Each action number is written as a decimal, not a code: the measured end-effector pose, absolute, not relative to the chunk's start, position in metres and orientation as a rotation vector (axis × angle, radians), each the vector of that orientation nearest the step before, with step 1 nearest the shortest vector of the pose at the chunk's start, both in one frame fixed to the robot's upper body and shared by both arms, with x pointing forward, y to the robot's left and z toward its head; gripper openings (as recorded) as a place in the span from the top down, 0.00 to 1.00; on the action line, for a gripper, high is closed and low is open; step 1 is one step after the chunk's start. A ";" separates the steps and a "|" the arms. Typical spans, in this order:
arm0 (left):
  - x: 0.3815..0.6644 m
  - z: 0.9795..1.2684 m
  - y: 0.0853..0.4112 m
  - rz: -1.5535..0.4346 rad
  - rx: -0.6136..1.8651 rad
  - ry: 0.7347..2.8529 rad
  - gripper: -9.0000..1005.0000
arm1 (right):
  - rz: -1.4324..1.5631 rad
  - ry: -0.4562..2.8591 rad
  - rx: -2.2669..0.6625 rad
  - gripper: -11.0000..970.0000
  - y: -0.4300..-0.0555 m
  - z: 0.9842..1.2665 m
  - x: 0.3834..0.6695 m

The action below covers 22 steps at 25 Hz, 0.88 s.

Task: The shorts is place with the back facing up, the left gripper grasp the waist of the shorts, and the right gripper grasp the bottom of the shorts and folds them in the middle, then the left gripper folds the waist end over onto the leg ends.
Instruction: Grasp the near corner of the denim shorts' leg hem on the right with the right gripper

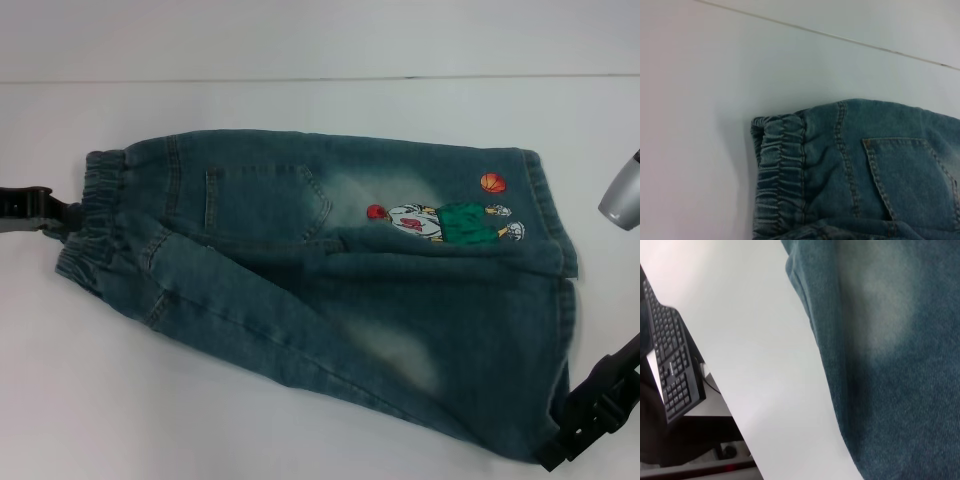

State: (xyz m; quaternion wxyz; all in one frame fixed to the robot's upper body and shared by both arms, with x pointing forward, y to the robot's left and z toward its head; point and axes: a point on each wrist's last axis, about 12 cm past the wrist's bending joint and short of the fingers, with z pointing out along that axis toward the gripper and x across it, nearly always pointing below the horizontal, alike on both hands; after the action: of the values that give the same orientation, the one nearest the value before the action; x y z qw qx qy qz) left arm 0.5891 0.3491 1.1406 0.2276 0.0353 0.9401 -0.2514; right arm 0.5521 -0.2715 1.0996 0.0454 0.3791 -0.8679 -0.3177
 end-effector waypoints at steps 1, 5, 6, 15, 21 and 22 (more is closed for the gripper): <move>0.589 1.141 0.349 -0.692 0.097 2.590 0.90 | -0.970 -2.647 1.172 0.23 -0.271 1.099 0.552; 0.589 1.141 0.349 -0.691 0.097 2.589 0.89 | -0.968 -2.637 1.210 0.36 -0.270 1.100 0.553; 0.589 1.141 0.349 -0.691 0.097 2.589 0.89 | -0.966 -2.634 1.216 0.39 -0.269 1.100 0.553; 0.589 1.141 0.350 -0.694 0.094 2.589 0.89 | -0.933 -2.629 1.240 0.59 -0.269 1.099 0.554; 0.588 1.141 0.350 -0.697 0.093 2.589 0.89 | -0.912 -2.636 1.272 0.84 -0.270 1.102 0.556; 0.587 1.141 0.351 -0.698 0.091 2.591 0.89 | -0.914 -2.636 1.280 0.88 -0.271 1.102 0.556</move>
State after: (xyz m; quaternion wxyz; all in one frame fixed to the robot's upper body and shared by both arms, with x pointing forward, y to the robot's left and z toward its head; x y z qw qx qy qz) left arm 0.5873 0.3508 1.1405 0.2264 0.0330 0.9399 -0.2534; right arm 0.5560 -0.2707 1.1018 0.0362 0.4167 -0.8582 -0.2975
